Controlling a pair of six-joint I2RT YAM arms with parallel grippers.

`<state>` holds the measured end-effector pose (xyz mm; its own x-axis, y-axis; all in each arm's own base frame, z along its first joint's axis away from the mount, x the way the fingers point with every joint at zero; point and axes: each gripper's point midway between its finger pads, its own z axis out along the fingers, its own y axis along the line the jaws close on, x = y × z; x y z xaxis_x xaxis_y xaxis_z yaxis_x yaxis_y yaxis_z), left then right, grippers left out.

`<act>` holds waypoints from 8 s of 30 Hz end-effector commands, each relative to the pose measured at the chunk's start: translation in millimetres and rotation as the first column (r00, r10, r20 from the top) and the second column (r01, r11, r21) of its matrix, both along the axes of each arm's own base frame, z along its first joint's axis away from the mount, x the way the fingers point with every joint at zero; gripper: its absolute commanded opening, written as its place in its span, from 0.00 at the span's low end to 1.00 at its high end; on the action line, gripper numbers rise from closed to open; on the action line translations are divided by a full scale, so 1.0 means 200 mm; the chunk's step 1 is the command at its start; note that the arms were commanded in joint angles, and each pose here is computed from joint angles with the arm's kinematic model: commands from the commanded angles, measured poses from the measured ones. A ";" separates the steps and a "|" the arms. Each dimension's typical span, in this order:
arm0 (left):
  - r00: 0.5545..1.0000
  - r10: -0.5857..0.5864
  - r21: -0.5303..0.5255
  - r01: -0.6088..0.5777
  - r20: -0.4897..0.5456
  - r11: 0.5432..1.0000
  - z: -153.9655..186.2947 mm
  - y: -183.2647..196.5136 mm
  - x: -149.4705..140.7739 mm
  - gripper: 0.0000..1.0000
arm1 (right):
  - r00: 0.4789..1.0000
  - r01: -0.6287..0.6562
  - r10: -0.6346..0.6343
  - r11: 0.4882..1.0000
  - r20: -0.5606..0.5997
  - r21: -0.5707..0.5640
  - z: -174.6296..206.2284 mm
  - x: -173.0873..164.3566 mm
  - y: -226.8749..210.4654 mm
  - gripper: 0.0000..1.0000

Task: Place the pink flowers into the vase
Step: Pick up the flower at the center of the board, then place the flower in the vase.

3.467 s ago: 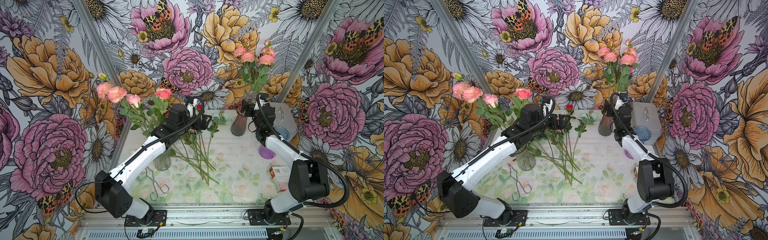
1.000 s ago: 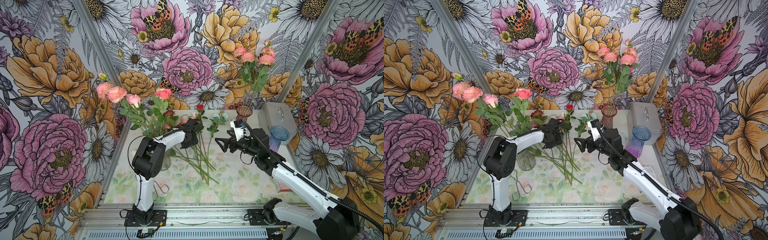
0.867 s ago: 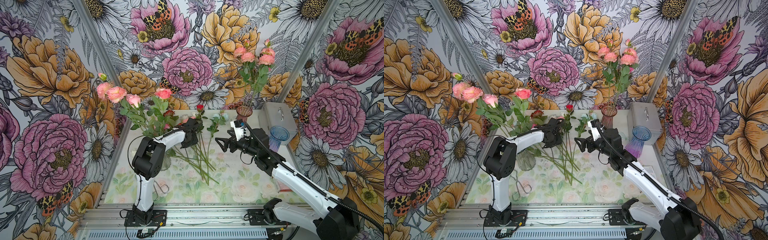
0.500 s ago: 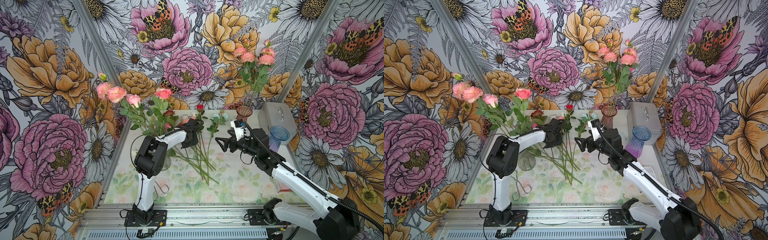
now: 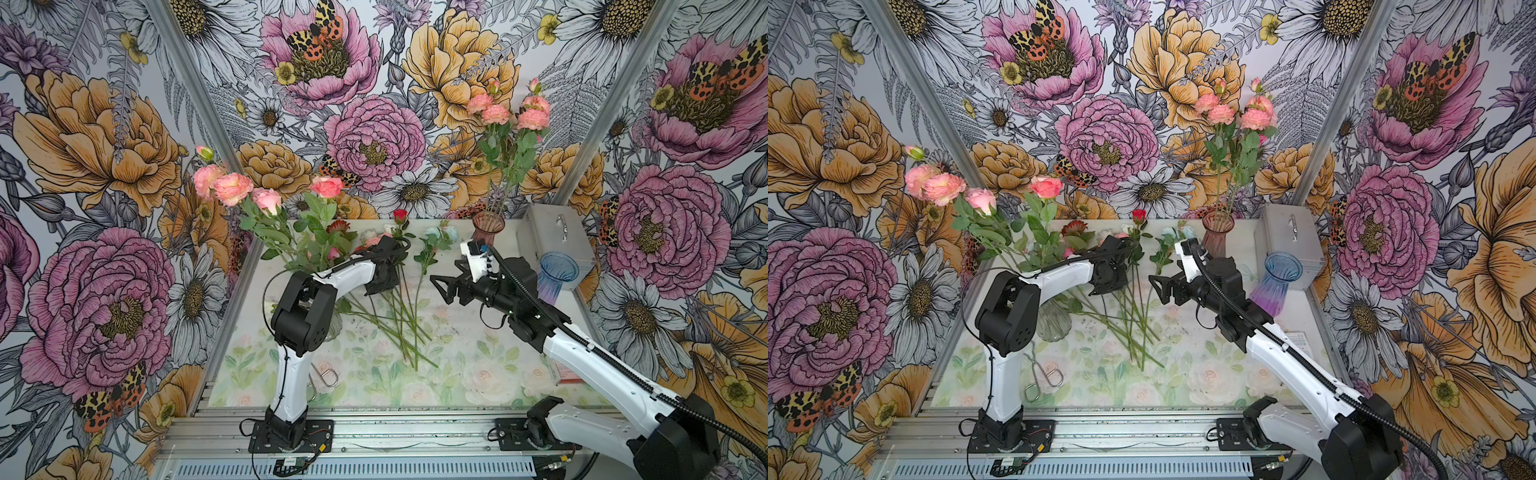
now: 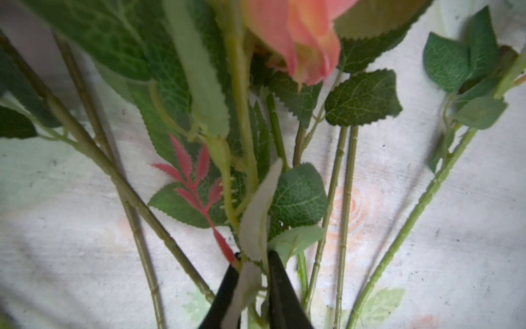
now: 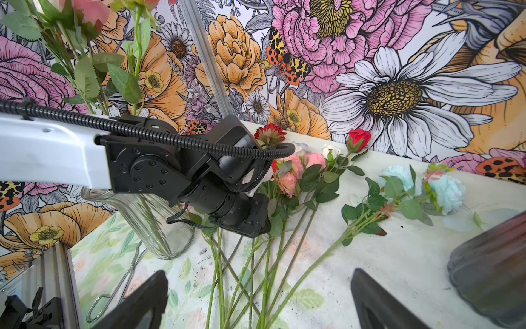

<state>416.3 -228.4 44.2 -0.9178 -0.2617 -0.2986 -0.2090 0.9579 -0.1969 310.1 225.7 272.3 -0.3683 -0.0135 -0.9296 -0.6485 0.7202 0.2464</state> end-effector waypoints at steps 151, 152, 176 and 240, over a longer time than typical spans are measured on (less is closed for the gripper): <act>0.417 -0.399 -0.055 0.744 0.816 0.665 1.62 -0.62 -0.39 0.98 | 0.502 0.499 -0.598 0.790 0.625 0.355 1.19 0.92 -0.79 0.00; 0.421 -0.405 -0.055 0.745 0.812 0.665 1.60 -0.63 -0.38 0.99 | 0.499 0.499 -0.598 0.790 0.627 0.357 1.19 0.93 -0.80 0.00; 0.444 -0.431 -0.060 0.748 0.786 0.661 1.50 -0.67 -0.35 0.98 | 0.588 0.518 -0.587 0.802 0.556 0.299 0.77 1.18 -0.84 0.00; 0.468 -0.441 -0.066 0.740 0.766 0.670 1.43 -0.67 -0.38 0.98 | 0.775 0.537 -0.555 0.830 0.302 0.148 0.09 1.20 -0.80 0.02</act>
<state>344.3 -361.0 333.6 -0.4743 0.0466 -0.8791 0.7037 0.6201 -0.3468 548.5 65.3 300.6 0.0363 0.1334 -0.9904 -0.1939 0.9731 0.1240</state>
